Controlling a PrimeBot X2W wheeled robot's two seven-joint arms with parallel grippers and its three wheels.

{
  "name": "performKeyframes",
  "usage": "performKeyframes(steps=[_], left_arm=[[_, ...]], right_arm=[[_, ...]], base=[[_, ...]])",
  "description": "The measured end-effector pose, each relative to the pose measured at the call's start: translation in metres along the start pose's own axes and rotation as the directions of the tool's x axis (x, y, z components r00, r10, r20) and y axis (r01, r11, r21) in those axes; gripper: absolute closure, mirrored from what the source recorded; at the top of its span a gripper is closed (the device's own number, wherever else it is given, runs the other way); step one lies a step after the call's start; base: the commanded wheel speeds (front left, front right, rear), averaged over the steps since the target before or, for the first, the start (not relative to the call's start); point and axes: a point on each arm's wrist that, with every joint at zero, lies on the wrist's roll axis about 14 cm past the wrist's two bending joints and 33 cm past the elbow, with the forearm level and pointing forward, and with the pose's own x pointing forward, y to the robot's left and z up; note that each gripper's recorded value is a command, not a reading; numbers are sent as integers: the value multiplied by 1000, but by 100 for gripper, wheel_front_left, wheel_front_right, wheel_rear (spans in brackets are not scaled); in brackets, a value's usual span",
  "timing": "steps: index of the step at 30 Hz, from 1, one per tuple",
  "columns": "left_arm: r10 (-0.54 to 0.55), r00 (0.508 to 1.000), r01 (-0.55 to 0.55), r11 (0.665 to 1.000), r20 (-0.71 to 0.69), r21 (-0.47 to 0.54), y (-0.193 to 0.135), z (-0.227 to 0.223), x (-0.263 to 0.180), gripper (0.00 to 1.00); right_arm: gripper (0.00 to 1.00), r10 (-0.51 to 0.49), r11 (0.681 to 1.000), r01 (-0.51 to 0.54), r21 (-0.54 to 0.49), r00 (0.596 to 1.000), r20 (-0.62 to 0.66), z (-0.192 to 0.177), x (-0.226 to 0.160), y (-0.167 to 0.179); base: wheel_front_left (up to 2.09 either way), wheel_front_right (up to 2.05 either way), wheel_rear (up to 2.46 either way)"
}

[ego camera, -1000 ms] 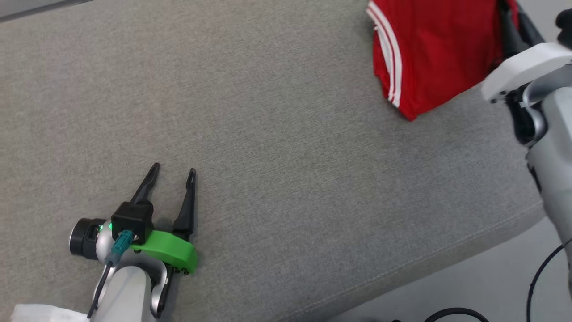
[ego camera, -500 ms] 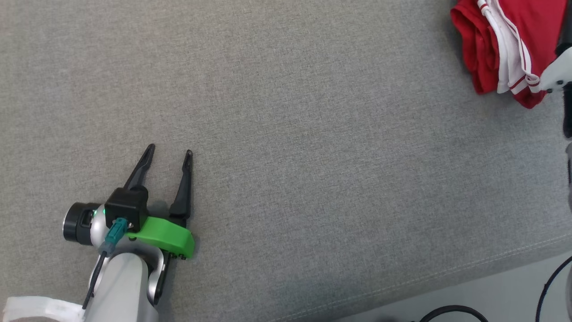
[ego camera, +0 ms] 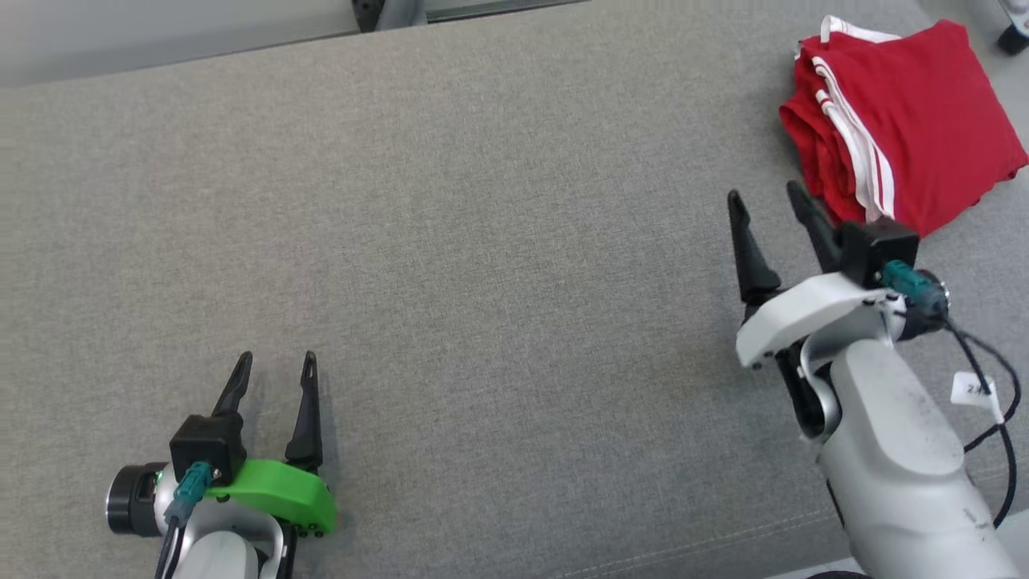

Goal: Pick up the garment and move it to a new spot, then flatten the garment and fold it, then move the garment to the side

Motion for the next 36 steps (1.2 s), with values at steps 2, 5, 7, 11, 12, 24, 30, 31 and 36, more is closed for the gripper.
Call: performKeyframes(steps=[2, 5, 7, 11, 12, 24, 30, 31, 36], left_arm=[[29, 1000, -29, 1000, 12, -1, 6, 5, -9, 0], [67, 997, -67, 998, 25, -5, 16, 10, -22, 0], [95, 995, -94, 996, 28, -9, 22, 11, -32, 0], [143, 989, -142, 990, 42, -14, 33, 15, -52, 0], [154, 987, -153, 988, 48, -17, 35, 17, -56, 0], [224, 969, -219, 974, 103, -59, 50, 31, -87, 0], [239, 964, -232, 970, 116, -69, 53, 34, -93, 0], [239, 964, -232, 970, 117, -69, 53, 34, -93, 0], [237, 965, -229, 970, 116, -78, 51, 33, -95, 0]], right_arm=[[0, 23, 999, -23, 31, 1000, 3, -2, -11, 13], [0, 53, 997, -52, 63, 999, -12, -9, -27, 29], [0, 73, 994, -72, 77, 997, -12, -10, -36, 38], [0, 99, 992, -98, 81, 995, -4, -8, -50, 50], [0, 110, 992, -109, 64, 994, -9, -10, -54, 53], [0, 134, 991, -134, -15, 991, 23, -1, -75, 64], [0, 112, 991, -108, -79, 993, 47, 5, -83, 54], [0, 103, 992, -99, -77, 993, 48, 5, -84, 51], [0, 88, 994, -84, -76, 995, 52, 5, -89, 46]], base=[[0, 0, 0], [0, 0, 0], [0, 0, 0], [0, 0, 0], [0, 0, 0], [0, 0, 0], [0, 0, 0], [0, 0, 0], [0, 0, 0]])
